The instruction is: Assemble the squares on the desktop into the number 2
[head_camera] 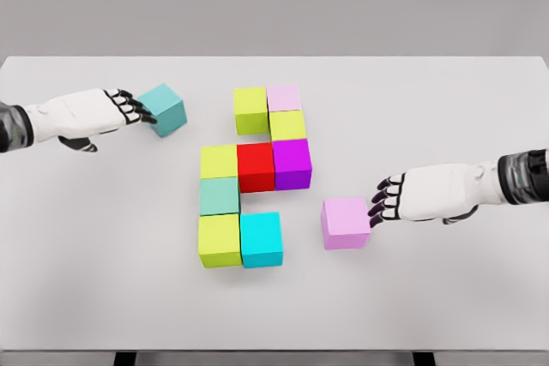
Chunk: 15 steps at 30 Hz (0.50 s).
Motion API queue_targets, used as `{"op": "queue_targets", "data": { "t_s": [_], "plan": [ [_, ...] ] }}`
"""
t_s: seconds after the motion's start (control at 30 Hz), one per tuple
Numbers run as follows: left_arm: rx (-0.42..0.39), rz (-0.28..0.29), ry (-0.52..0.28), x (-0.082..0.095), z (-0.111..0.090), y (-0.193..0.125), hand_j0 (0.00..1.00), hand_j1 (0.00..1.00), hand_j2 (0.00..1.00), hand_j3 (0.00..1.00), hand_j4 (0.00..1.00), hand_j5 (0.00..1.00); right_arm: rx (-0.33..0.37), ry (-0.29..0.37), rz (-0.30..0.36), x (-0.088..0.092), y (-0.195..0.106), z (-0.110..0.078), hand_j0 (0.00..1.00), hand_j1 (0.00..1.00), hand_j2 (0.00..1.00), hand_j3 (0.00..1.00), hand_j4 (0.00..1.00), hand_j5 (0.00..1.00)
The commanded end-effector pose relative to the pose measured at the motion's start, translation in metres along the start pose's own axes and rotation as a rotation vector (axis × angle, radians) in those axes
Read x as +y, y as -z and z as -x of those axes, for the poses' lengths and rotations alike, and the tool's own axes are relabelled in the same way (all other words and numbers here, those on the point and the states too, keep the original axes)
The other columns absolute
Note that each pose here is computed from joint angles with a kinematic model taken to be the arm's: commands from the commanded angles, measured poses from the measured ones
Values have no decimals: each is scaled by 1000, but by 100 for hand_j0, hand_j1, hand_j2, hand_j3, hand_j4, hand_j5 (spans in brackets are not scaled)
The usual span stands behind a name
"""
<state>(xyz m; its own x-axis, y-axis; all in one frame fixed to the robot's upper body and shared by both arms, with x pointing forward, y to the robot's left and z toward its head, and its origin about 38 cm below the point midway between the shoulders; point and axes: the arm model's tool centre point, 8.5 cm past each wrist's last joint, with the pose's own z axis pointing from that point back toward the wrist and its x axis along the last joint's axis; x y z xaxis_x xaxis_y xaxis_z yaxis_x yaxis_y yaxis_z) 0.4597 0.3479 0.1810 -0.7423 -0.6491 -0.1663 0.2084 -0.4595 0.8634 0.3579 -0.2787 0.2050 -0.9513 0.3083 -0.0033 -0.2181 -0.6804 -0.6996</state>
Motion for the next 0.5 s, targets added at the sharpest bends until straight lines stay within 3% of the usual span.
{"op": "queue_targets", "data": {
  "t_s": [0.0, 0.47],
  "plan": [
    [-2, 9, -15, -2, -1, 5, 98, 98, 98, 98, 98, 98, -3, 1, 5, -2, 1, 0, 98, 98, 98, 98, 98, 98],
    [56, 27, -60, -6, 21, 16, 100, 100, 100, 100, 100, 100, 21, -9, 4, -3, 2, 7, 98, 98, 98, 98, 98, 98]
  ]
}}
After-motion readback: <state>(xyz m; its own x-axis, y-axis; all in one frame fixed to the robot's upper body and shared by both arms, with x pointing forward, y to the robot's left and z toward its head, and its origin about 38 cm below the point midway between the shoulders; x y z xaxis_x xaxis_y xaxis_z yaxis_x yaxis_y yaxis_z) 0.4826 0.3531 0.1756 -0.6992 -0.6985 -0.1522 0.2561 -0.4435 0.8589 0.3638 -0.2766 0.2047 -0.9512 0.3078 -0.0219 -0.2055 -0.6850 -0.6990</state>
